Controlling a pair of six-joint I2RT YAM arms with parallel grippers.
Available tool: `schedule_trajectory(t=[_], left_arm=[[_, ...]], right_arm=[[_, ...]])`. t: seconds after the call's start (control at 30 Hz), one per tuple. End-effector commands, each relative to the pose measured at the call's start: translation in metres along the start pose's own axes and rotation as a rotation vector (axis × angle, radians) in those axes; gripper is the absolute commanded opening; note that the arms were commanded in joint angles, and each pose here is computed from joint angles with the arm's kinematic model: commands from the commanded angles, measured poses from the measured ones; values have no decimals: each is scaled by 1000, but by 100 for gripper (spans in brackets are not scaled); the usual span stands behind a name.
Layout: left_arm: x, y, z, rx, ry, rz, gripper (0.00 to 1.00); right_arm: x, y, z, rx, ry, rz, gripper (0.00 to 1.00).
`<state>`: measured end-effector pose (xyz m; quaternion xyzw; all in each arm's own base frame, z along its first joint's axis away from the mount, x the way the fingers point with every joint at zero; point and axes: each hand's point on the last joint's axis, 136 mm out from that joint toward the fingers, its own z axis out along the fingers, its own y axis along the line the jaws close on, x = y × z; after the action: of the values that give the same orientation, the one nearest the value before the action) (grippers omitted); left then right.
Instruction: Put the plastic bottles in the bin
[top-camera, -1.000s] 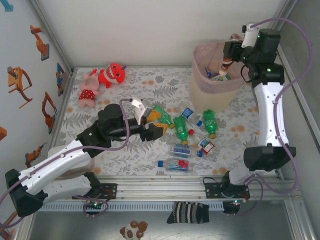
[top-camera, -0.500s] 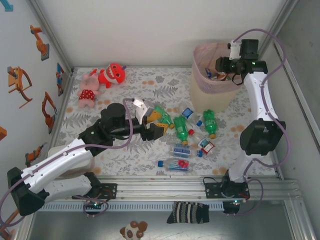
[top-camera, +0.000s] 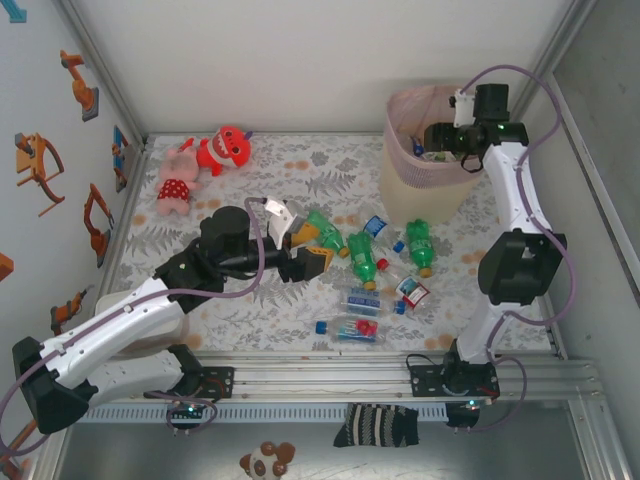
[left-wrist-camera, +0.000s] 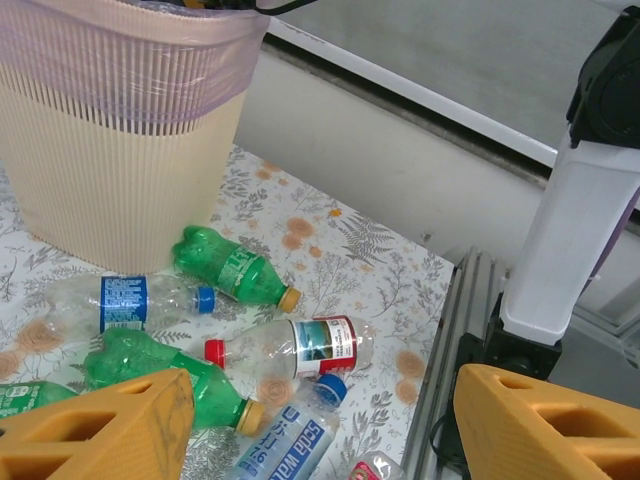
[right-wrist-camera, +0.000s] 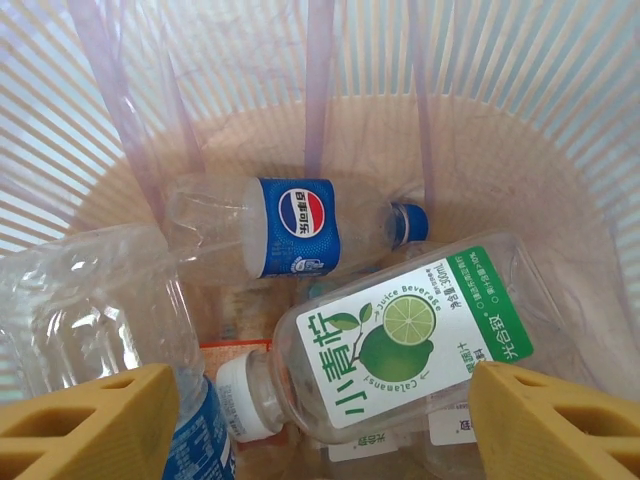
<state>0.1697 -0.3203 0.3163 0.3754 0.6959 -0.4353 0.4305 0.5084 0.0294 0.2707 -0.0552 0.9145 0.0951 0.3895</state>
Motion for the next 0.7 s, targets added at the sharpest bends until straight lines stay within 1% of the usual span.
schedule_trajectory(t=[0.0,0.37,0.53,0.67], left_arm=[[-5,1,-2,-5,-6,31,69],[6,13,10,-37,53,7,69],[9,35,19,-137,70,-62,69],[24,56,34,-219,144,-129,67]], right_arm=[[-17,4,-37,16,-66,-14,76],[-35,23,-106,0,-208,-30,76],[-30,34,-137,-18,-278,-17,76],[-19,41,-160,-29,-319,-12,76]])
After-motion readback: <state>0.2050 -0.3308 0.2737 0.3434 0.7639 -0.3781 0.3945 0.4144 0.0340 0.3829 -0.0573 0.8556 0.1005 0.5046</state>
